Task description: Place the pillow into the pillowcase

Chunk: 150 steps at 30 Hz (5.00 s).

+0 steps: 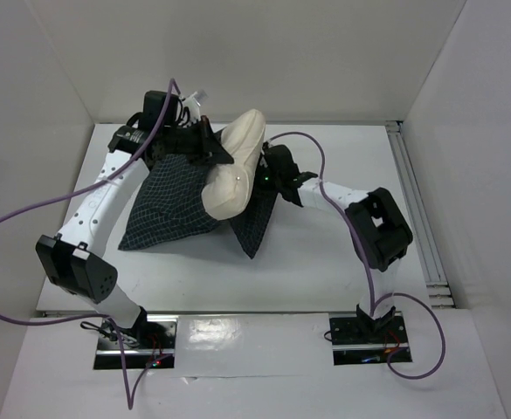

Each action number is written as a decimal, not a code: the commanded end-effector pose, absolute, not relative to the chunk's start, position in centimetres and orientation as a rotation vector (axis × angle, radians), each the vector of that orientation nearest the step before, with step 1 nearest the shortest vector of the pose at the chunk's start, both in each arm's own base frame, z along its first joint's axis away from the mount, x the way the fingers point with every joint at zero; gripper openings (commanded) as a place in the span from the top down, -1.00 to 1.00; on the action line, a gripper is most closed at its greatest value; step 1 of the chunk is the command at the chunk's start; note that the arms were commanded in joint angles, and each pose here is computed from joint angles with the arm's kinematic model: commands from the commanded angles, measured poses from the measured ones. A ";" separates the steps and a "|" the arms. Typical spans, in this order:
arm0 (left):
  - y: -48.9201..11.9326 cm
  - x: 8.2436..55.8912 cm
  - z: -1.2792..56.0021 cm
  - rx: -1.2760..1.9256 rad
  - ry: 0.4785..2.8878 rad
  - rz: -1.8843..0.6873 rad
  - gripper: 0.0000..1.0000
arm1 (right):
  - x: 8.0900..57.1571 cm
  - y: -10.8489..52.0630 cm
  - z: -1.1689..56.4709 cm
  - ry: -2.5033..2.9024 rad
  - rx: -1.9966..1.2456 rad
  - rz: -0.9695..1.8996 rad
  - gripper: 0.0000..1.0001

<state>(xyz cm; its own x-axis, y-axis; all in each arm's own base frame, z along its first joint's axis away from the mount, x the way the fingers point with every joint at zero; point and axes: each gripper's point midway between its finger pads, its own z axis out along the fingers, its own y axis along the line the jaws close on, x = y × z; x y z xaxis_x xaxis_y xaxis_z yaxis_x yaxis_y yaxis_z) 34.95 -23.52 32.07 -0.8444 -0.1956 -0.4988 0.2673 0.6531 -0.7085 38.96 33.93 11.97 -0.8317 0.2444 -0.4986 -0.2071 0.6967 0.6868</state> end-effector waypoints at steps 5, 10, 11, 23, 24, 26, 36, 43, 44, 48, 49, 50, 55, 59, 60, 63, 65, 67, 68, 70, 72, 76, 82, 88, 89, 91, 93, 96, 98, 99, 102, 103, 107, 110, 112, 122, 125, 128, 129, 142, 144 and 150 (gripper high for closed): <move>-23.2 34.1 35.9 0.121 2.158 -1.312 1.00 | 41.5 33.5 9.4 2.306 0.108 0.898 0.47; -21.9 34.7 33.7 0.043 2.189 -1.283 1.00 | 40.5 31.0 10.5 2.299 0.127 0.862 0.90; -21.4 35.0 32.8 0.024 2.204 -1.261 1.00 | 39.6 30.5 9.9 2.322 0.130 0.850 0.90; -18.3 36.8 25.3 -0.174 2.327 -1.100 1.00 | 36.3 26.5 12.1 2.347 0.067 0.807 0.90; -18.1 37.0 24.4 -0.196 2.344 -1.075 1.00 | 36.3 26.5 12.5 2.338 0.066 0.811 0.90; -17.9 37.0 23.5 -0.209 2.357 -1.064 1.00 | 36.1 26.4 12.5 2.338 0.066 0.812 0.90; -17.0 37.4 19.4 -0.270 2.421 -1.026 1.00 | 34.9 23.9 10.9 2.400 0.092 0.732 0.79; -17.0 37.1 18.2 -0.276 2.442 -1.035 1.00 | 34.3 23.7 9.0 2.435 0.118 0.750 1.00; -17.0 37.1 18.2 -0.276 2.442 -1.035 1.00 | 34.8 24.0 10.1 2.389 0.120 0.775 1.00; -16.9 36.3 16.7 -0.270 2.477 -1.023 1.00 | 35.4 24.7 11.9 2.343 0.099 0.820 1.00; -16.9 36.2 16.7 -0.246 2.476 -1.028 1.00 | 35.9 24.9 12.6 2.318 0.094 0.830 1.00; -16.7 36.0 16.0 -0.219 2.499 -1.000 1.00 | 36.2 25.5 13.4 2.287 0.109 0.871 1.00; -16.8 34.3 12.3 -0.151 2.692 -0.927 1.00 | 39.2 25.4 19.8 2.063 0.162 1.008 1.00; -16.9 33.4 11.6 -0.139 2.715 -0.951 1.00 | 42.3 25.3 21.5 2.067 0.152 0.924 1.00; -17.2 33.3 11.6 -0.127 2.718 -0.953 1.00 | 42.4 25.1 19.6 2.127 0.164 0.888 1.00; -17.4 33.1 11.4 -0.061 2.725 -0.903 1.00 | 43.0 23.0 17.8 2.133 0.250 0.849 1.00; -17.3 32.1 10.5 -0.026 2.784 -0.877 1.00 | 43.7 22.3 18.0 2.106 0.293 0.859 1.00; -17.5 31.7 10.3 -0.009 2.801 -0.906 1.00 | 44.8 21.7 16.6 2.135 0.322 0.836 1.00; -17.7 31.2 10.3 0.006 2.805 -0.909 1.00 | 45.7 21.7 17.0 2.127 0.333 0.819 1.00; -17.5 30.8 10.7 0.004 2.802 -0.892 1.00 | 46.1 21.2 14.4 2.213 0.346 0.770 1.00; -17.6 30.5 10.9 0.014 2.807 -0.881 1.00 | 46.4 21.1 12.4 2.267 0.370 0.733 1.00; -17.3 30.1 11.1 0.021 2.815 -0.865 1.00 | 46.3 19.5 10.4 2.306 0.457 0.678 1.00; -18.5 30.7 13.5 0.061 2.747 -0.940 1.00 | 44.5 20.1 6.9 2.413 0.367 0.666 1.00; -18.5 30.6 12.1 0.101 2.808 -0.833 1.00 | 43.7 20.6 11.1 2.265 0.330 0.779 1.00; -18.3 30.2 11.7 0.116 2.822 -0.827 1.00 | 44.1 20.7 11.7 2.245 0.324 0.786 1.00; -18.6 29.5 10.9 0.144 2.855 -0.808 1.00 | 44.9 21.2 13.6 2.209 0.295 0.807 1.00; -18.5 29.9 10.7 0.161 2.862 -0.715 1.00 | 45.0 21.4 13.4 2.239 0.295 0.812 1.00; -18.2 30.5 11.2 0.164 2.871 -0.460 0.75 | 45.1 21.6 13.1 2.261 0.285 0.811 1.00; -19.7 31.5 13.5 0.204 2.786 -0.437 0.45 | 44.2 21.8 12.3 2.278 0.279 0.811 1.00; -19.9 32.0 14.5 0.201 2.750 -0.408 -0.08 | 44.0 22.2 12.7 2.271 0.266 0.819 1.00; -22.0 32.9 17.9 0.259 2.645 -0.423 -0.53 | 43.2 22.3 12.8 2.276 0.236 0.804 1.00; -22.7 33.5 19.6 0.284 2.594 -0.443 -0.62 | 43.0 22.2 12.4 2.285 0.238 0.800 1.00; -24.8 34.7 21.8 0.308 2.519 -0.464 -0.65 | 42.4 22.3 12.8 2.284 0.220 0.792 1.00; -26.0 36.4 22.9 0.257 2.460 -0.474 -0.65 | 42.1 22.3 12.9 2.283 0.220 0.792 1.00; -27.3 37.7 23.0 0.216 2.422 -0.500 -0.65 | 42.2 22.3 13.5 2.265 0.215 0.799 1.00; -30.7 42.7 18.8 0.146 2.431 -0.353 -0.70 | 41.5 22.0 13.6 2.265 0.215 0.799 1.00; -31.3 42.9 17.0 0.156 2.437 -0.294 -0.70 | 41.3 22.1 13.7 2.259 0.208 0.811 1.00; -31.9 43.3 16.2 0.176 2.429 -0.282 -0.70 | 41.3 22.1 14.1 2.250 0.205 0.814 1.00; -31.6 43.2 15.8 0.186 2.433 -0.259 -0.70 | 41.0 22.0 13.8 2.259 0.208 0.811 1.00; -32.2 41.5 9.3 0.235 2.633 -0.354 1.00 | 41.0 22.0 14.6 2.239 0.203 0.818 1.00; -31.4 41.0 9.1 0.269 2.645 -0.346 1.00 | 40.9 22.0 14.5 2.248 0.205 0.815 1.00; -28.2 37.6 10.0 0.417 2.677 -0.292 1.00 | 41.6 20.5 14.4 2.237 0.247 0.786 1.00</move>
<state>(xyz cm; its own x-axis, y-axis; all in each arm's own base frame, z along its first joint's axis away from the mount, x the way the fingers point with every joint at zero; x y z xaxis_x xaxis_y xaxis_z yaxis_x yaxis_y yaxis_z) 41.00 -31.51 10.57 -0.8410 0.1323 -0.5246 0.2777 0.9378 -0.2086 39.50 21.60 9.66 -0.8021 0.3442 -0.4880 -0.0030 0.8148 0.5797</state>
